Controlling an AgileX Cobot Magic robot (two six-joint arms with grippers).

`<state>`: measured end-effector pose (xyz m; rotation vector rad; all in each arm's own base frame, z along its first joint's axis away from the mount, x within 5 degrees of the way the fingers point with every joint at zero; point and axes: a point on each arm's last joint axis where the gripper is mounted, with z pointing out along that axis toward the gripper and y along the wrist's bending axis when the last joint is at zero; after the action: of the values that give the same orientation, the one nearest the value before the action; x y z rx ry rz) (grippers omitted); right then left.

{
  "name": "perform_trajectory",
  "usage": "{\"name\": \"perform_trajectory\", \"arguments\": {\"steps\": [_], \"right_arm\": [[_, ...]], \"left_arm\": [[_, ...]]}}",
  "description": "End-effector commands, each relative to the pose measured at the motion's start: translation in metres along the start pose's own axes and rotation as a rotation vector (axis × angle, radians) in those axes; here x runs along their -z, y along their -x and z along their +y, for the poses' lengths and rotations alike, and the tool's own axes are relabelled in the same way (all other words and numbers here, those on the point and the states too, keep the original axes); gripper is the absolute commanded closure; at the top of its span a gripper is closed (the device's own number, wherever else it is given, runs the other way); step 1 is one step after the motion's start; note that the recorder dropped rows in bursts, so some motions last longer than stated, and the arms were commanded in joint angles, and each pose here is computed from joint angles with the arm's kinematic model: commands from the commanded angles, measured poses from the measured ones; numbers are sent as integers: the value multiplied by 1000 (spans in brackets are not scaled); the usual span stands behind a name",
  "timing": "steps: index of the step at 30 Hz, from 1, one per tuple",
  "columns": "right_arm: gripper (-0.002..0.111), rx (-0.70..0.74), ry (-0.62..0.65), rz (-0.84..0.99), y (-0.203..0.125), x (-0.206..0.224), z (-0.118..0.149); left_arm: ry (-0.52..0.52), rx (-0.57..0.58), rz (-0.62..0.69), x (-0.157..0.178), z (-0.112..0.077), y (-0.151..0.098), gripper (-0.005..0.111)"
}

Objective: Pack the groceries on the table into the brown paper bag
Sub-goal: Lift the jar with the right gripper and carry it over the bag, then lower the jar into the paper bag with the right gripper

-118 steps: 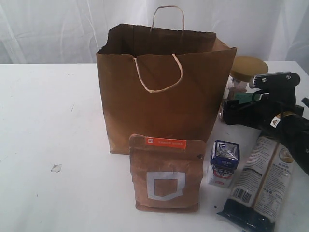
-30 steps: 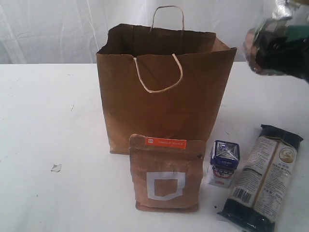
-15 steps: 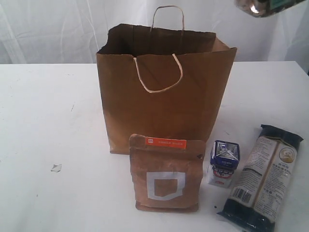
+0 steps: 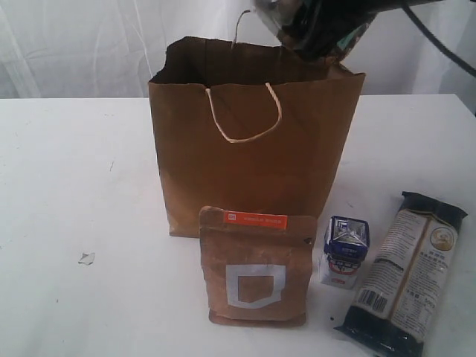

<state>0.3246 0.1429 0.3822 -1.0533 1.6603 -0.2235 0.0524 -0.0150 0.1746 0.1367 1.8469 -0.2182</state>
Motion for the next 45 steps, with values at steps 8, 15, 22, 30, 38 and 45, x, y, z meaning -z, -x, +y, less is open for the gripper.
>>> {"name": "perform_trajectory", "arguments": {"steps": [8,15,22,30,38,45], "right_arm": [[108,-148,133,-45,14,-4,12],[108,-205,168,-39,12,-11,17],[108,-116,210,-1,5,-20,24],[108,71,273,34,8,-14,23],[108,175,257,86,9,-11,13],[108,211,268,120,5,-11,14]], "left_arm": [[-1,7,3,0,0,-1,54],[-1,7,3,0,0,-1,54],[-1,7,3,0,0,-1,54],[-1,7,3,0,0,-1,54],[-1,7,3,0,0,-1,54],[-1,7,3,0,0,-1,54]]}}
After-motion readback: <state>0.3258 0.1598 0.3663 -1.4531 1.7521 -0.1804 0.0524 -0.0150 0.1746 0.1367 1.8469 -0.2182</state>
